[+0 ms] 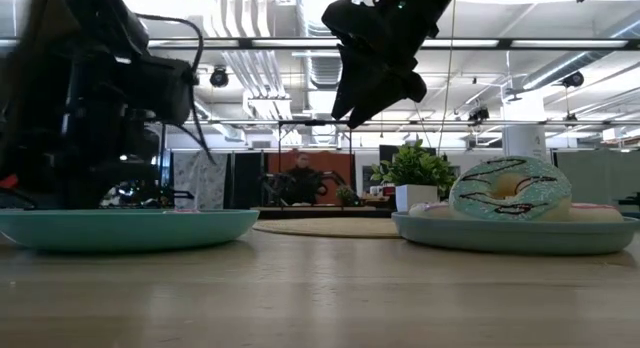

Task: Pick & Place donuts
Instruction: Put the small pink donut on the blue plate

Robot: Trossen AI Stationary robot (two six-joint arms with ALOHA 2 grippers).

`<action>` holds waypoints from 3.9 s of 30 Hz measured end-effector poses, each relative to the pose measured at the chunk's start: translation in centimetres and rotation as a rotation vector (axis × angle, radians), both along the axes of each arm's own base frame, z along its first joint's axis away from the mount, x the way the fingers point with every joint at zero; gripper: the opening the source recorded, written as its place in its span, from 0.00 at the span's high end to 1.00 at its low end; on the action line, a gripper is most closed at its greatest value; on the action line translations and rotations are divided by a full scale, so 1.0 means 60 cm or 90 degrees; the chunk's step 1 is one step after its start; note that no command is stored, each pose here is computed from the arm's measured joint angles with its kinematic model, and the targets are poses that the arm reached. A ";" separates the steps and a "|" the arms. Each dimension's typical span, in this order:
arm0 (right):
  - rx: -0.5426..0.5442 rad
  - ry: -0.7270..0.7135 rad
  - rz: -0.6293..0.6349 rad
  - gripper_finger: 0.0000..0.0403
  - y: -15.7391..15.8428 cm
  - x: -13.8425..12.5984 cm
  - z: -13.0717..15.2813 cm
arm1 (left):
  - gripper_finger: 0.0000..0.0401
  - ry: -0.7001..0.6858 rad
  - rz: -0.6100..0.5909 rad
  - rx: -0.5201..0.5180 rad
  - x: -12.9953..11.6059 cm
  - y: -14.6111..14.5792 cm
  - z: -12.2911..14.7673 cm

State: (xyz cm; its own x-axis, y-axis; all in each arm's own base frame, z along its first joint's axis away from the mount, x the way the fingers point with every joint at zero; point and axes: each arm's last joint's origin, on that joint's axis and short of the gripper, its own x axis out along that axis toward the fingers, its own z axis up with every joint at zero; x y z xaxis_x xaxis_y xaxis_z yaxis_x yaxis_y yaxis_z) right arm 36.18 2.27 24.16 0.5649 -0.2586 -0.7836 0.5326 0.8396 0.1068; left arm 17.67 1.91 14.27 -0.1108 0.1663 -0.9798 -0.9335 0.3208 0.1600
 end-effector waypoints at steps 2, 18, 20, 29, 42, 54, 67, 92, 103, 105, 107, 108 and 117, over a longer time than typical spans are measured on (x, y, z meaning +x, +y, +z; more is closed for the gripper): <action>0.000 0.000 0.003 0.58 0.000 0.000 0.000 | 0.98 -0.025 -0.008 0.008 0.011 0.002 0.010; -0.042 -0.041 0.148 0.58 0.013 0.013 0.019 | 1.00 -0.707 -0.294 -0.115 0.098 -0.006 0.178; -0.048 -0.088 0.208 0.58 0.020 0.021 0.032 | 1.00 -0.787 -0.338 -0.129 0.105 -0.009 0.189; -0.098 -0.152 0.294 0.56 0.025 0.034 0.052 | 1.00 -0.806 -0.342 -0.137 0.111 -0.013 0.188; -0.181 -0.140 0.373 0.37 0.025 0.035 0.054 | 1.00 -0.814 -0.363 -0.175 0.157 -0.018 0.179; -0.147 -0.104 0.374 0.43 0.019 0.029 0.045 | 1.00 -0.795 -0.390 -0.163 0.188 -0.009 0.181; -0.129 -0.103 0.381 0.64 0.017 0.028 0.044 | 1.00 -0.802 -0.352 -0.173 0.188 -0.005 0.186; 0.068 -0.071 0.315 0.92 0.028 0.016 0.011 | 0.72 -0.690 -0.184 0.068 0.102 -0.088 0.222; 0.230 -0.163 0.272 0.92 0.057 0.082 -0.015 | 0.72 -0.681 -0.123 0.157 0.008 -0.111 0.255; 0.240 -0.159 0.253 0.92 0.057 0.099 -0.026 | 0.72 -0.646 -0.141 0.145 -0.007 -0.107 0.252; 0.261 -0.150 0.221 0.92 0.056 0.116 -0.039 | 0.72 -0.618 -0.164 0.113 -0.018 -0.106 0.248; 0.275 -0.153 0.202 0.92 0.054 0.126 -0.043 | 0.72 -0.606 -0.178 0.098 -0.022 -0.108 0.242; 0.418 -0.167 0.032 0.92 0.021 0.201 -0.067 | 0.72 -0.527 -0.346 0.090 -0.034 -0.133 0.184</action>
State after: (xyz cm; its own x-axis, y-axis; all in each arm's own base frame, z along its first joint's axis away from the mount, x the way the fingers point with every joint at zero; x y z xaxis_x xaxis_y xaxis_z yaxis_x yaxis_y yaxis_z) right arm 48.22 3.52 20.12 0.7552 0.2517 -0.6053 0.3823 0.5810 0.7185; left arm 15.64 -6.06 25.32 0.7228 0.1127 -0.6818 -0.5009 0.7651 -0.4046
